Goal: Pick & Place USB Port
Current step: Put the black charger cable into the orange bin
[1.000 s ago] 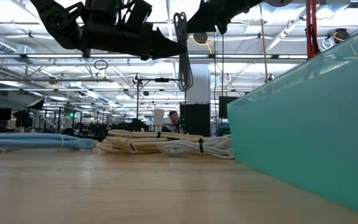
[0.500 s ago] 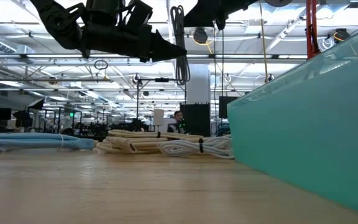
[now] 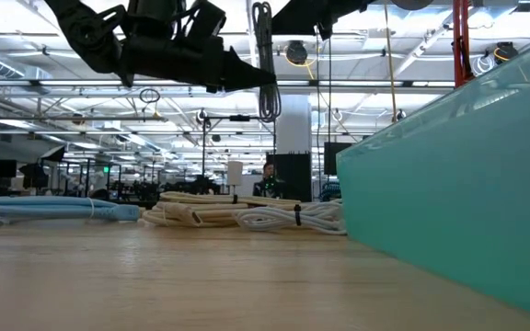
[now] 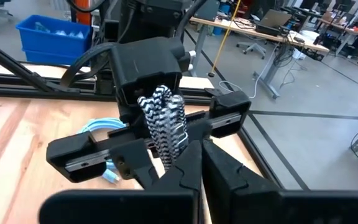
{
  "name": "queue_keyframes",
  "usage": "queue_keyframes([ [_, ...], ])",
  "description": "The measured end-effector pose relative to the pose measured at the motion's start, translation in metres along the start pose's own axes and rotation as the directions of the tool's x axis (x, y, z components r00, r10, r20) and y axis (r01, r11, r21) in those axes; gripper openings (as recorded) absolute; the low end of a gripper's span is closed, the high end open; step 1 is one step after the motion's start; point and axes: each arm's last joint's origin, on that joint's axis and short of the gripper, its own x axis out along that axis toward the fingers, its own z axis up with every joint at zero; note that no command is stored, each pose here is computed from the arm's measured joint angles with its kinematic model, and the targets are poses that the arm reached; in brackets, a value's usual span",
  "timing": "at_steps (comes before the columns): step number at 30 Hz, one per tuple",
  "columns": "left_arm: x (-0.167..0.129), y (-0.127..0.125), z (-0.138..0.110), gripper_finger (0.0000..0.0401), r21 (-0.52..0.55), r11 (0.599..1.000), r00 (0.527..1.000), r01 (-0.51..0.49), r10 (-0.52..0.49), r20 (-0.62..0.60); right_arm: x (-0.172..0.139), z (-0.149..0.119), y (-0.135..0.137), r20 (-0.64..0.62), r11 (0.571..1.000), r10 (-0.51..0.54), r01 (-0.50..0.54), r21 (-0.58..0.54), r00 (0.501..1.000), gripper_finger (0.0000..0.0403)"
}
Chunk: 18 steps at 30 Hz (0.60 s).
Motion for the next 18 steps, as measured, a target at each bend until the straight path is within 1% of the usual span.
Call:
queue_keyframes([
  [1,0.0,0.0,0.0,0.0031,-0.001,1.0,1.0,0.012,-0.012,0.002,0.0,0.0,0.0,0.0,1.0,0.0,0.0,-0.003,1.0,0.0],
  [2,0.0,0.001,-0.001,0.0019,-0.005,1.0,1.0,0.022,-0.022,0.004,0.0,0.0,0.0,0.0,1.0,0.0,0.0,-0.008,1.0,0.0],
  [6,0.0,0.004,-0.002,0.0026,-0.065,0.998,1.0,0.023,-0.023,0.001,0.0,0.0,0.0,-0.001,0.999,-0.002,0.002,-0.033,1.0,0.0005],
  [9,-0.001,0.005,-0.004,0.0015,-0.107,0.993,0.998,0.053,-0.054,-0.007,0.0,0.0,-0.001,-0.004,0.999,-0.02,0.02,-0.035,1.0,0.0021],
  [11,-0.001,0.005,-0.006,0.0013,-0.143,0.987,0.997,0.076,-0.078,-0.015,-0.002,0.0,0.001,-0.015,0.997,-0.06,0.059,-0.046,0.998,0.0039],
  [13,-0.002,0.004,-0.006,0.0013,-0.171,0.981,0.994,0.093,-0.101,-0.037,-0.004,-0.001,0.002,-0.03,0.99,-0.122,0.119,-0.074,0.992,0.0063],
  [16,-0.007,0.004,-0.005,0.0013,-0.178,0.979,0.991,0.1,-0.115,-0.075,-0.005,-0.002,0.004,-0.053,0.976,-0.2,0.195,-0.095,0.978,0.0104],
  [18,-0.011,0.005,-0.001,0.0013,-0.18,0.978,0.99,0.101,-0.117,-0.082,-0.006,-0.004,0.005,-0.081,0.973,-0.218,0.211,-0.09,0.973,0.0131],
])
